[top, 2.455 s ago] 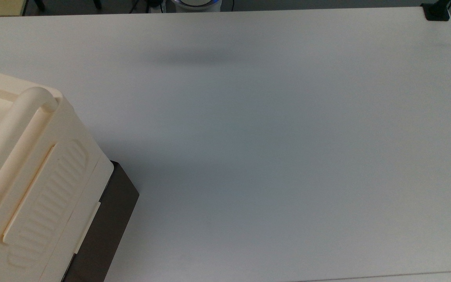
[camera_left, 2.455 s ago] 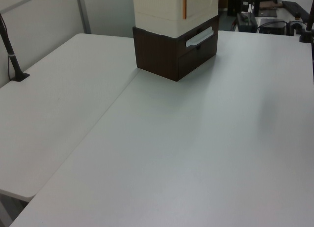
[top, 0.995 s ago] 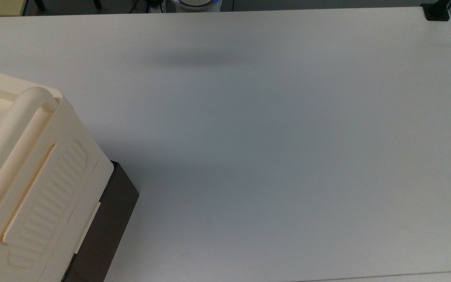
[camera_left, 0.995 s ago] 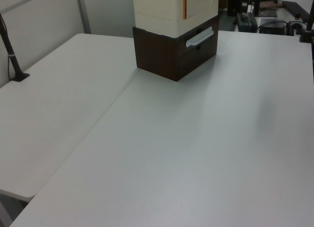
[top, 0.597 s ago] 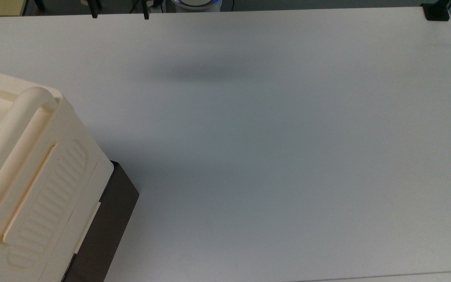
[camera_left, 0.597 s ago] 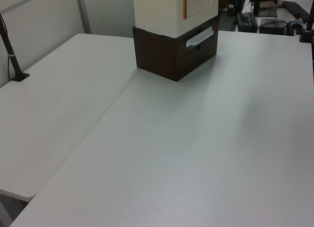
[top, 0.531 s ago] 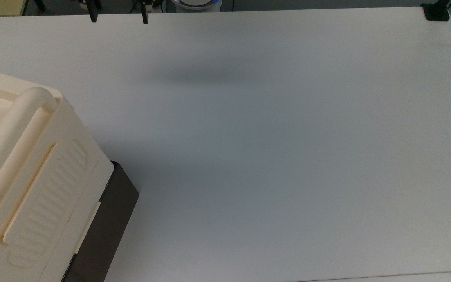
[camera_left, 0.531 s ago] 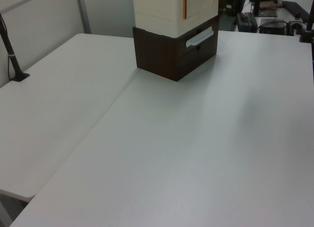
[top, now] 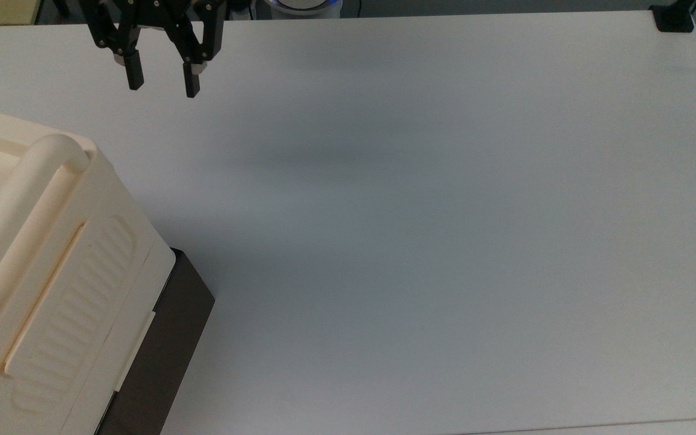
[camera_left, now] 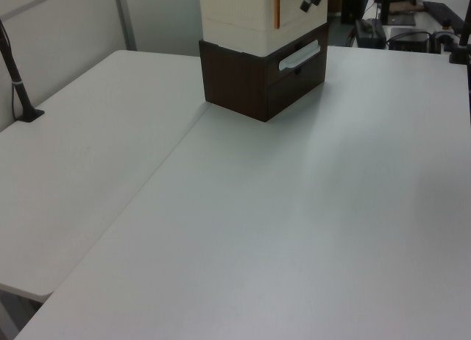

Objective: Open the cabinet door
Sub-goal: 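Move the open gripper to the orange handle of the cream cabinet door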

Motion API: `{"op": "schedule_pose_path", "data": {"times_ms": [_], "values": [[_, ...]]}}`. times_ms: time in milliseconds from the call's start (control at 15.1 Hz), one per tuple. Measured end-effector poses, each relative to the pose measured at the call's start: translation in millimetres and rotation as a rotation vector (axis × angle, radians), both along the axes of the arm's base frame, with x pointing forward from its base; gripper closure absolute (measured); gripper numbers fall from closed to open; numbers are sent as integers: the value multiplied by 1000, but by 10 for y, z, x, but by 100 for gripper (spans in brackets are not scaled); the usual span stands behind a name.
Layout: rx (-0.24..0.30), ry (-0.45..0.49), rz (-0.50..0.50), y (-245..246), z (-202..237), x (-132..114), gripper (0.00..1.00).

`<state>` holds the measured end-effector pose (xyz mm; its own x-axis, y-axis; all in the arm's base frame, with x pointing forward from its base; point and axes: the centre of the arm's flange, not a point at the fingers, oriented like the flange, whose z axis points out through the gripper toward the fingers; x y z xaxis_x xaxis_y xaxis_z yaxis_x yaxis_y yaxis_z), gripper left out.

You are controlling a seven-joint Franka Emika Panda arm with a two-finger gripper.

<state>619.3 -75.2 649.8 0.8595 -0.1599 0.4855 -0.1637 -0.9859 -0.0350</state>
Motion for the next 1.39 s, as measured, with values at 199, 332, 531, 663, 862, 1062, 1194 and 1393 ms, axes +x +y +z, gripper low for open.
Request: {"op": "schedule_pose_path", "data": {"times_ms": [199,332,531,663,862,1062,1194,1393], "values": [[26,-103,-71,-91,54,89,38],[36,-164,-106,-127,35,173,38],[34,-202,-121,-159,-112,314,38],[30,-212,-128,-195,-206,387,38],[20,-255,-134,-244,-303,495,38],[15,-276,-138,-261,-377,571,38],[11,-292,-142,-292,-373,588,38],[8,-310,-144,-308,-381,607,42]]}}
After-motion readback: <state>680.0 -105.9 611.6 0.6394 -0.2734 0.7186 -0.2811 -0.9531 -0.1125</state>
